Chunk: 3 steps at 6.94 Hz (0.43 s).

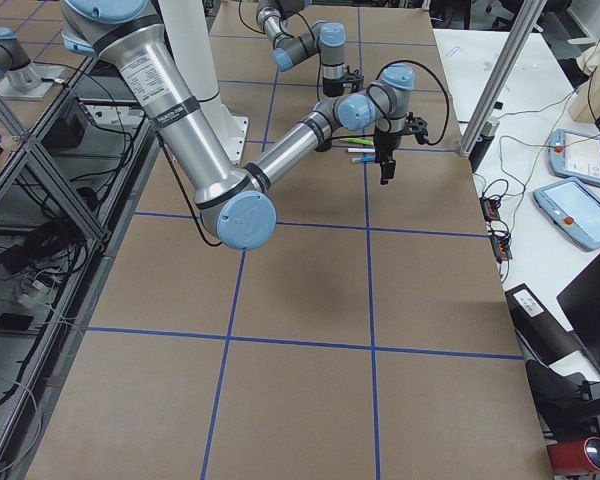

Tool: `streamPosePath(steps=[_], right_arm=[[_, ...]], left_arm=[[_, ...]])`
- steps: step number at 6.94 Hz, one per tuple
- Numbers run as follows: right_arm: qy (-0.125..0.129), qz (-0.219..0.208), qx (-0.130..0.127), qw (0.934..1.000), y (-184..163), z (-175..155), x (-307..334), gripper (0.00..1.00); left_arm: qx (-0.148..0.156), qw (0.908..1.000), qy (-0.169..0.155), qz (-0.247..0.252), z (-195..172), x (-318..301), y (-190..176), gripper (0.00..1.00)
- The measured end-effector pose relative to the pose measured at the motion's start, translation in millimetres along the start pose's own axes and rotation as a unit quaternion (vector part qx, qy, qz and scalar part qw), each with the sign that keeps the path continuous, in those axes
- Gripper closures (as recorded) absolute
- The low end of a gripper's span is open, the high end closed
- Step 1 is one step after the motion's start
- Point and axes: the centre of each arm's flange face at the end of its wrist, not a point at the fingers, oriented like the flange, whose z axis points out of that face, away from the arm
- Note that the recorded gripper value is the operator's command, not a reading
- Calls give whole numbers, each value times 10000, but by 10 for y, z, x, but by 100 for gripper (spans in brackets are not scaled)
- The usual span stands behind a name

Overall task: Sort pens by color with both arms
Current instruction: 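Lower the left gripper into the cup and grasp the yellow highlighter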

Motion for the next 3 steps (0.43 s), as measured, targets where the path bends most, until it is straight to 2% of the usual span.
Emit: streamPosePath(steps=[3], right_arm=[[-38,-25,52,10000,-59,116,45,1]], left_arm=[[76,9999,-123,-2,36,-32,-25,39]])
